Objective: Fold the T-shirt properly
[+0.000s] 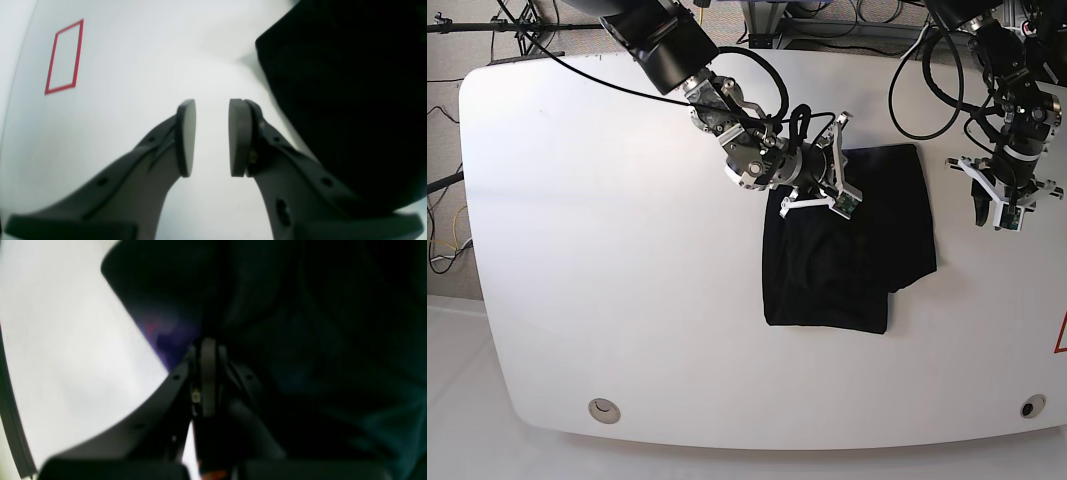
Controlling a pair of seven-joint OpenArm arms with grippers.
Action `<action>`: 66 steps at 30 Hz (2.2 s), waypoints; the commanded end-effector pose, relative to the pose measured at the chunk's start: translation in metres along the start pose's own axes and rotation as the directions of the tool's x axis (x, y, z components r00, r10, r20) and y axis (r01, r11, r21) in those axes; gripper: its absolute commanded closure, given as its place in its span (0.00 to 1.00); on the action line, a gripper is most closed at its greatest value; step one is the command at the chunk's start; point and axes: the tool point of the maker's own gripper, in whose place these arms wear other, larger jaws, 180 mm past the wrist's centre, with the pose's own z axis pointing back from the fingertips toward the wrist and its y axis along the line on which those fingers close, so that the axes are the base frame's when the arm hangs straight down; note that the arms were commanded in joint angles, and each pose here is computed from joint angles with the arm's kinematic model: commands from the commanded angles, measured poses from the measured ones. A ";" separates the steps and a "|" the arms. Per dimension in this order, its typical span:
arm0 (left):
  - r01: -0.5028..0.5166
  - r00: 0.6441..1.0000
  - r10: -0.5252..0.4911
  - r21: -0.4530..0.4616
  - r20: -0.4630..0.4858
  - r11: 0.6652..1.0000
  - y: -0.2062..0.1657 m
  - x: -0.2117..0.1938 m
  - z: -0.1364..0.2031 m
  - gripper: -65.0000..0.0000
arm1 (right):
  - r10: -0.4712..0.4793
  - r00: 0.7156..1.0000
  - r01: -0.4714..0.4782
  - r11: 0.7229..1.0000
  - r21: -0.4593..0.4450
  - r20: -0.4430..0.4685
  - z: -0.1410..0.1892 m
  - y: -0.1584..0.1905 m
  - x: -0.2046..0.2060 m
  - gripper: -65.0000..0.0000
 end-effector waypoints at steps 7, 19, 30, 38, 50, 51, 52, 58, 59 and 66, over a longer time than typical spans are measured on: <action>0.012 0.999 -0.013 0.014 0.046 1.000 0.007 0.013 0.002 0.77 | 0.010 1.000 -0.011 0.998 -0.060 -0.018 -0.006 -0.027 0.001 1.00; 0.013 0.999 -0.013 0.010 0.039 1.000 0.005 0.010 0.003 0.77 | -0.032 0.997 0.039 0.993 -0.108 0.069 -0.012 -0.064 0.040 1.00; 0.013 0.999 -0.013 0.010 0.037 1.000 0.005 0.009 0.004 0.77 | -0.030 0.991 0.050 0.987 -0.153 0.134 0.005 -0.086 0.060 1.00; -0.043 0.998 0.035 0.146 0.058 0.988 0.053 0.009 0.019 0.77 | 0.050 0.980 -0.013 0.981 -0.193 0.191 0.055 -0.062 0.075 1.00; -0.073 0.996 0.056 0.323 0.063 0.944 0.119 0.003 0.051 0.77 | 0.123 0.973 -0.058 0.951 -0.305 0.197 0.136 -0.047 0.075 1.00; -0.075 0.997 0.058 0.345 0.058 0.936 0.127 0.000 0.056 0.77 | 0.109 0.974 -0.043 0.948 -0.314 0.197 0.141 -0.048 0.069 1.00; -0.074 0.997 0.059 0.360 0.052 0.930 0.132 -0.003 0.060 0.77 | 0.095 0.976 -0.027 0.945 -0.327 0.194 0.146 -0.052 0.062 1.00; -0.090 0.996 0.091 0.433 0.017 0.897 0.153 -0.024 0.083 0.77 | -0.057 0.989 0.108 0.907 -0.408 0.135 0.164 -0.074 0.003 1.00; -0.090 0.995 0.097 0.448 0.007 0.890 0.157 -0.029 0.088 0.77 | -0.090 0.988 0.135 0.895 -0.426 0.124 0.167 -0.078 -0.008 1.00; -0.099 0.989 0.144 0.534 -0.044 0.840 0.178 -0.059 0.121 0.77 | -0.251 0.966 0.245 0.805 -0.540 0.065 0.192 -0.096 -0.074 1.00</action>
